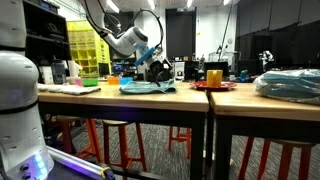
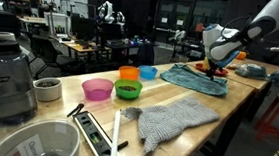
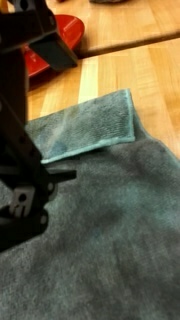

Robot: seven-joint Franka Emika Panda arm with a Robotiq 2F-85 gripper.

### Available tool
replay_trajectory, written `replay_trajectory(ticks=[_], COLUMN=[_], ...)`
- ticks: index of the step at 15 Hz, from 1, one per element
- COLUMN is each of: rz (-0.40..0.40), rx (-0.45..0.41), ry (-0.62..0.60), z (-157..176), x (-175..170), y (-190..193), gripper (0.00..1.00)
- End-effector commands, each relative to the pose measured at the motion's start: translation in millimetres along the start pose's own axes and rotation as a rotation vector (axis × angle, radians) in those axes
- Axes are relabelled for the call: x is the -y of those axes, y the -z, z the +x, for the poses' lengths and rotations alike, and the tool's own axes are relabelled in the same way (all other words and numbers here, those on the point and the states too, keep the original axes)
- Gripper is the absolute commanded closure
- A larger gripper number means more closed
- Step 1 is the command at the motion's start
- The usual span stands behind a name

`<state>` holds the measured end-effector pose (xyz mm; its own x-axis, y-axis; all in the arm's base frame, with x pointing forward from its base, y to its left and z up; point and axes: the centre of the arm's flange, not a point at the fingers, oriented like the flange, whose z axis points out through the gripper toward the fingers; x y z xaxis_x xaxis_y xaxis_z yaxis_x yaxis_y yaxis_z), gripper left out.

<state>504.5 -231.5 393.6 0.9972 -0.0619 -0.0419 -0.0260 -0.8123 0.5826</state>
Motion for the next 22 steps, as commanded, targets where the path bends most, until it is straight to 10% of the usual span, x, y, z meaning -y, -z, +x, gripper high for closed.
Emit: replay_trajectory(ticks=[1,22], rz=[-0.022,-0.064], rx=[-0.006,0.025], ry=[-0.011,-0.066], z=[-11,-4], x=[1,-3], y=[-2,-27], gripper=[0.0,0.0])
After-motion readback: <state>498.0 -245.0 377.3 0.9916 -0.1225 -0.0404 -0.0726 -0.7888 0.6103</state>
